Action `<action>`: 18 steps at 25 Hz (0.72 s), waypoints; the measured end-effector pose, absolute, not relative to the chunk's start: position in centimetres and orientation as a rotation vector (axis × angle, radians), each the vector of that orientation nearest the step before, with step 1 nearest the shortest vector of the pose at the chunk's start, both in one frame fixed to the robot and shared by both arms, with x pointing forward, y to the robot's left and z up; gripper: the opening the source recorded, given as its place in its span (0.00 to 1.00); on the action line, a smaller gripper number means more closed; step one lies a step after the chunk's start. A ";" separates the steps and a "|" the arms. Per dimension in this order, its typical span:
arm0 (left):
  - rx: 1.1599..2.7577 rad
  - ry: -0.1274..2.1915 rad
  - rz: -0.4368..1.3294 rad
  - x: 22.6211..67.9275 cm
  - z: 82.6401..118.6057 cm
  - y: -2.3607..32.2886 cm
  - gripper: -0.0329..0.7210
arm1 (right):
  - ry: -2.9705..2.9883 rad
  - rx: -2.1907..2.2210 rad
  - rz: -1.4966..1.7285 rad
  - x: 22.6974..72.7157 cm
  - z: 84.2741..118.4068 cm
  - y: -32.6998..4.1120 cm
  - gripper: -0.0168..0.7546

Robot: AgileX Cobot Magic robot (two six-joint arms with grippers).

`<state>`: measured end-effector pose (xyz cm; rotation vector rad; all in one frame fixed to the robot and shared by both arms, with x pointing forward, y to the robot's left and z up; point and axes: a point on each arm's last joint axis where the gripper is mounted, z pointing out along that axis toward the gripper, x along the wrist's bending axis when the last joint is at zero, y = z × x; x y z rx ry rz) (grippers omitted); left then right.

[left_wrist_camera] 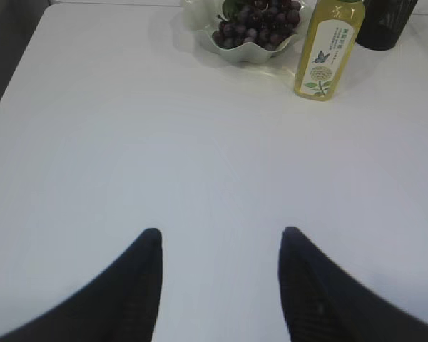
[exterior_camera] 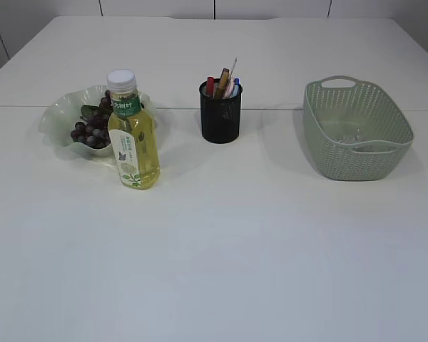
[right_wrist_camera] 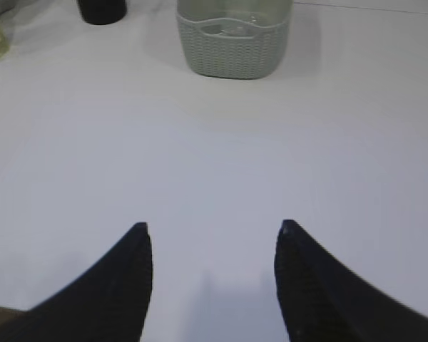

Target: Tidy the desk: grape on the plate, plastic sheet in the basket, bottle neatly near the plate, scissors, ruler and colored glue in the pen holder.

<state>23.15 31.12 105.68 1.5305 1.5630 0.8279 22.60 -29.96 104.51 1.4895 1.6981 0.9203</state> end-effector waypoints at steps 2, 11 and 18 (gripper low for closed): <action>1.530 1.563 0.828 23.2 105.7 31.1 0.55 | 1.643 1.531 0.883 22.6 104.5 -29.9 0.59; 1.516 1.579 0.842 23.1 105.7 31.1 0.52 | 1.553 1.597 0.830 22.6 104.5 -29.8 0.59; 1.516 1.579 0.842 23.1 105.7 31.1 0.52 | 1.555 1.598 0.836 22.6 104.5 -29.8 0.59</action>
